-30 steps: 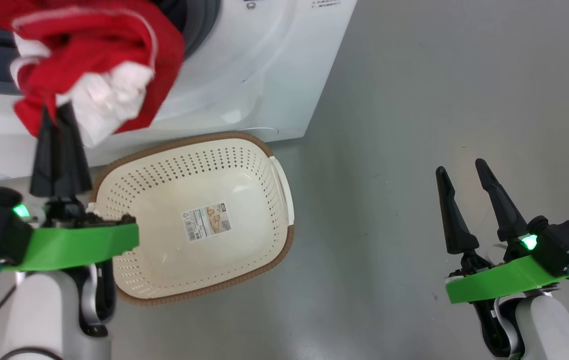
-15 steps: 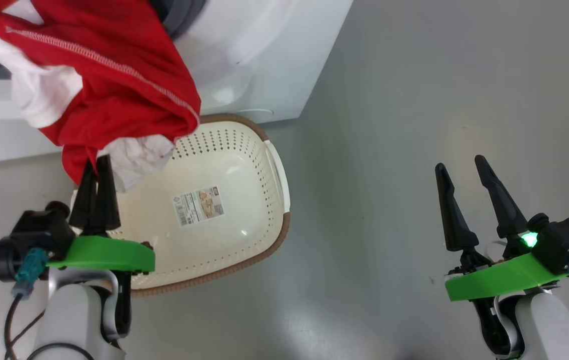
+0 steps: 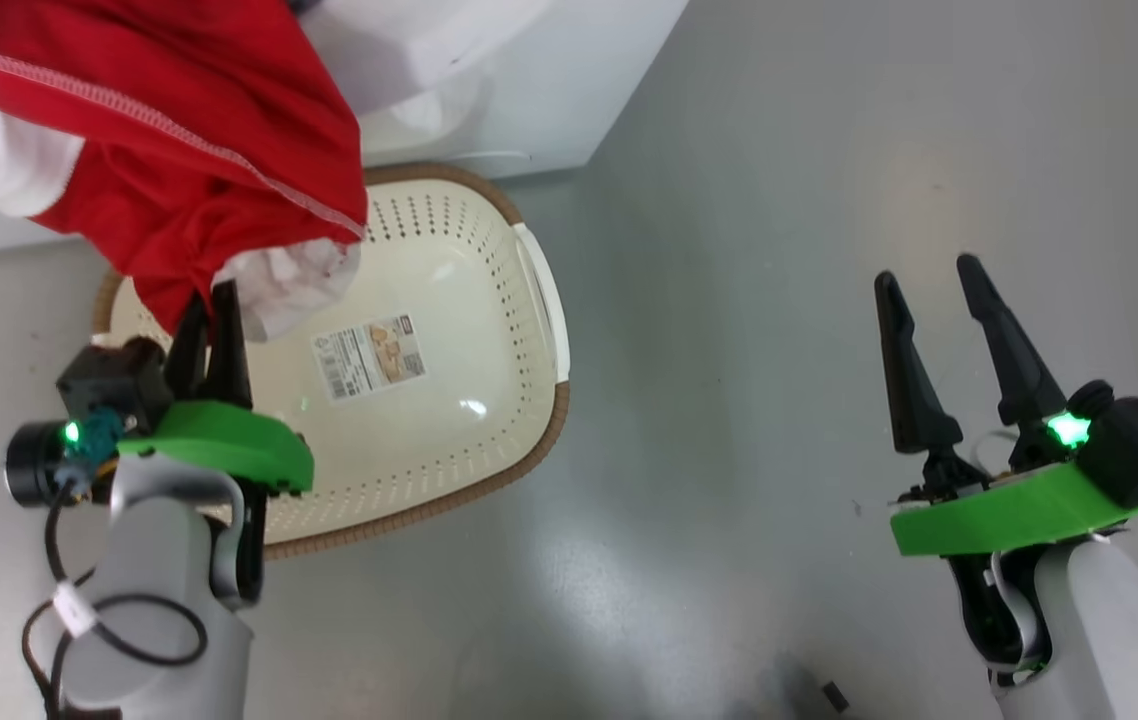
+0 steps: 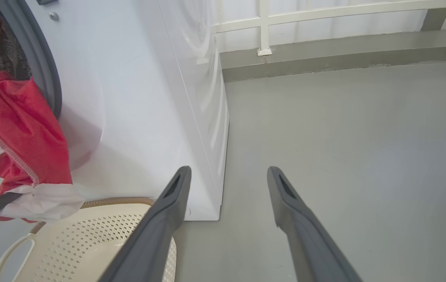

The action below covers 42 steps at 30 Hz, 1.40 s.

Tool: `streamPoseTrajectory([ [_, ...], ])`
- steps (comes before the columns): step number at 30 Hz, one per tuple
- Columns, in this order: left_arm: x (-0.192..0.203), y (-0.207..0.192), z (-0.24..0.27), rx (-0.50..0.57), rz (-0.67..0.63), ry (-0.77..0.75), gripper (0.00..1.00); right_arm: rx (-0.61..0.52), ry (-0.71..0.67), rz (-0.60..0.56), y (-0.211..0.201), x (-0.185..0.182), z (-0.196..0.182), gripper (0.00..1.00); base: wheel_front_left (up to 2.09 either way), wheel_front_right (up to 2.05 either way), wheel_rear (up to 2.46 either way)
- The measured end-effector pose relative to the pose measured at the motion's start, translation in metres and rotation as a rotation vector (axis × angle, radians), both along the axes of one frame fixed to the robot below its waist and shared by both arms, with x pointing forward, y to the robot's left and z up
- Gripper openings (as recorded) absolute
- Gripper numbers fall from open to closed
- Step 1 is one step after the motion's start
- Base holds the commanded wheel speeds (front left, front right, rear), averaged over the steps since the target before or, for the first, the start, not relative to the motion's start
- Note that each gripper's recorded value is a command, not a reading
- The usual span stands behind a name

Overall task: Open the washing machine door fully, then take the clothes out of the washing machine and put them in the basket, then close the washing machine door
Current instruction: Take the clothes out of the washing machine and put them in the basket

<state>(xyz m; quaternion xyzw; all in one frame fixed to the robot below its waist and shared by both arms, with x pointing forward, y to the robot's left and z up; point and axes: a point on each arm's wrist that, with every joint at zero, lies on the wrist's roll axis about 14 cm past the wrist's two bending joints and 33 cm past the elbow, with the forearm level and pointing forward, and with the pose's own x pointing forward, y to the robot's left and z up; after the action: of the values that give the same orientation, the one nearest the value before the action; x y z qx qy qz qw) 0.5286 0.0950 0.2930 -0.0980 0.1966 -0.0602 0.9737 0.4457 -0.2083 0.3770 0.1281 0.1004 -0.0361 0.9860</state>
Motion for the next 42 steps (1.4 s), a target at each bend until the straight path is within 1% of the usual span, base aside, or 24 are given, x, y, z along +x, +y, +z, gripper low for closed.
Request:
streamPoseTrajectory([
  [2, 0.004, -0.002, -0.009, 0.0, -0.002, 0.019, 0.12, 0.003, -0.003, -0.002, -0.001, 0.005, -0.002, 1.0, 0.0, 0.0, 0.0],
  [4, 0.009, -0.004, -0.016, -0.002, -0.004, 0.032, 0.2, 0.001, 0.002, -0.003, -0.002, 0.007, -0.005, 1.0, 0.0, 0.0, 0.0],
  [5, 0.011, -0.006, -0.018, -0.002, -0.006, 0.036, 0.27, 0.0, 0.007, -0.004, -0.002, 0.007, -0.008, 1.0, 0.0, 0.0, 0.0],
  [7, 0.016, -0.008, -0.023, -0.004, -0.008, 0.043, 0.37, -0.001, 0.012, -0.004, -0.003, 0.009, -0.011, 1.0, 0.0, 0.0, 0.0],
  [10, 0.021, -0.01, -0.03, -0.008, -0.004, 0.057, 0.48, -0.003, 0.02, -0.005, -0.004, 0.01, -0.015, 1.0, 0.0, 0.0, 0.0],
  [11, 0.023, -0.01, -0.031, -0.009, -0.002, 0.061, 0.56, -0.003, 0.024, -0.006, -0.004, 0.01, -0.017, 1.0, 0.0, 0.0, 0.0],
  [12, 0.024, -0.01, -0.032, -0.01, -0.002, 0.063, 0.71, -0.001, 0.026, -0.008, -0.004, 0.01, -0.017, 1.0, 0.0, 0.0, 0.0],
  [13, 0.025, -0.011, -0.033, -0.011, -0.001, 0.065, 0.8, 0.0, 0.027, -0.009, -0.004, 0.01, -0.018, 1.0, 0.0, 0.0, 0.0],
  [14, 0.025, -0.011, -0.032, -0.012, 0.0, 0.064, 0.91, 0.0, 0.026, -0.009, -0.004, 0.009, -0.017, 1.0, 0.0, 0.0, 0.0],
  [15, 0.026, -0.011, -0.032, -0.012, 0.001, 0.062, 0.99, 0.0, 0.025, -0.009, -0.004, 0.009, -0.017, 1.0, 0.0, 0.0, 0.0],
  [16, 0.027, -0.011, -0.031, -0.012, 0.002, 0.061, 1.0, 0.0, 0.024, -0.009, -0.004, 0.01, -0.017, 1.0, 0.0, 0.0, 0.0],
  [23, 0.028, -0.007, -0.025, -0.006, 0.003, 0.049, 1.0, 0.005, 0.015, -0.003, -0.002, 0.011, -0.014, 1.0, 0.0, 0.0, 0.0],
  [28, 0.031, -0.005, -0.01, -0.021, 0.003, 0.008, 1.0, 0.006, 0.003, 0.01, 0.003, 0.013, -0.009, 1.0, 0.0, 0.0, 0.0],
  [37, 0.02, 0.009, 0.011, -0.044, 0.04, -0.04, 1.0, 0.012, -0.022, 0.035, 0.012, 0.018, -0.002, 1.0, 0.0, 0.0, 0.0],
  [42, 0.014, 0.016, 0.022, -0.038, 0.057, -0.068, 1.0, 0.016, -0.031, 0.046, 0.016, 0.019, 0.001, 1.0, 0.0, 0.0, 0.0],
])
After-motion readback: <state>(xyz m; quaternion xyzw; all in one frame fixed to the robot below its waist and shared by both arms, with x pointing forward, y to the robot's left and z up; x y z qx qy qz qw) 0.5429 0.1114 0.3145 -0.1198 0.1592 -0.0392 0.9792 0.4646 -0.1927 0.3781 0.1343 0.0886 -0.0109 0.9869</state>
